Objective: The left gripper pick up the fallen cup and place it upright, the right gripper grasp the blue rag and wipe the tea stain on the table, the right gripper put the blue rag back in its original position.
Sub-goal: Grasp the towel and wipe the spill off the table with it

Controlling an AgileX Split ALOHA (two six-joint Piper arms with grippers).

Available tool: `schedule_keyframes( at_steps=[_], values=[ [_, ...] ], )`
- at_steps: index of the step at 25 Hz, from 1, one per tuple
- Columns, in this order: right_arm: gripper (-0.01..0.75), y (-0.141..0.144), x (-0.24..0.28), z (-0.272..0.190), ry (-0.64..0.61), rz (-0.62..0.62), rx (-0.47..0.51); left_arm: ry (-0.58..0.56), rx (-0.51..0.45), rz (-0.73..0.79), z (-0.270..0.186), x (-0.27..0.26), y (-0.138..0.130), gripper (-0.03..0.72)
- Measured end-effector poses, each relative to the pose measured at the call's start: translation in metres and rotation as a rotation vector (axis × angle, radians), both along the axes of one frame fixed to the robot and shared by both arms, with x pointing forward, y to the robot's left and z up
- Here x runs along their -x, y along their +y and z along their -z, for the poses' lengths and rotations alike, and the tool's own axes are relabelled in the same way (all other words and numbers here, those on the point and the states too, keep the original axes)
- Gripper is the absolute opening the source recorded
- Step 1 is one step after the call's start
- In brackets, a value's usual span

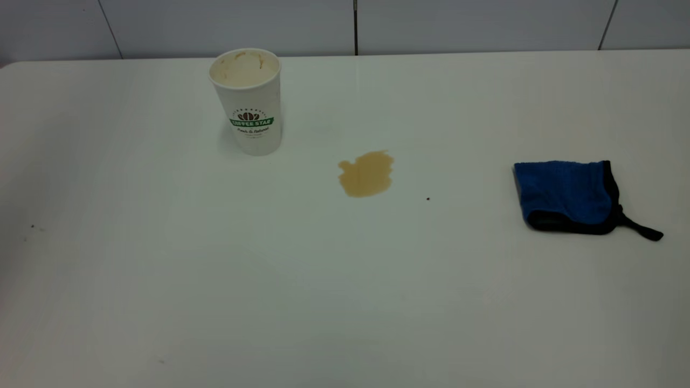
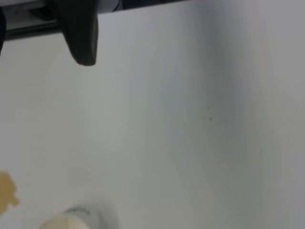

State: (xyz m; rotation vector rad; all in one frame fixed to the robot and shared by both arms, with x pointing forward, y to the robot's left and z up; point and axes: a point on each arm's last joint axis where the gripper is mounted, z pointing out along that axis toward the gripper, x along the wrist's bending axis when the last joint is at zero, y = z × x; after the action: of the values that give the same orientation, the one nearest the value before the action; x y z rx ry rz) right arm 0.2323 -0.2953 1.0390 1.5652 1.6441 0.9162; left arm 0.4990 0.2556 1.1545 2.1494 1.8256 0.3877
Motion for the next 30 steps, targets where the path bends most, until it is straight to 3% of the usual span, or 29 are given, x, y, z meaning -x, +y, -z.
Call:
schedule_keyframes(
  at_steps=[5, 14, 23, 30],
  values=[
    [0.590, 0.000, 0.000, 0.000, 0.000, 0.000, 0.000, 0.020, -0.046, 0.000, 0.025, 0.081, 0.019, 0.413],
    [0.590, 0.000, 0.000, 0.000, 0.000, 0.000, 0.000, -0.154, -0.041, -0.231, 0.065, 0.202, 0.055, 0.413],
    [0.590, 0.000, 0.000, 0.000, 0.000, 0.000, 0.000, -0.235, 0.000, -0.310, 0.116, 0.240, 0.053, 0.413],
    [0.590, 0.000, 0.000, 0.000, 0.000, 0.000, 0.000, -0.371, 0.013, -0.314, 0.120, 0.260, 0.052, 0.413]
  ],
)
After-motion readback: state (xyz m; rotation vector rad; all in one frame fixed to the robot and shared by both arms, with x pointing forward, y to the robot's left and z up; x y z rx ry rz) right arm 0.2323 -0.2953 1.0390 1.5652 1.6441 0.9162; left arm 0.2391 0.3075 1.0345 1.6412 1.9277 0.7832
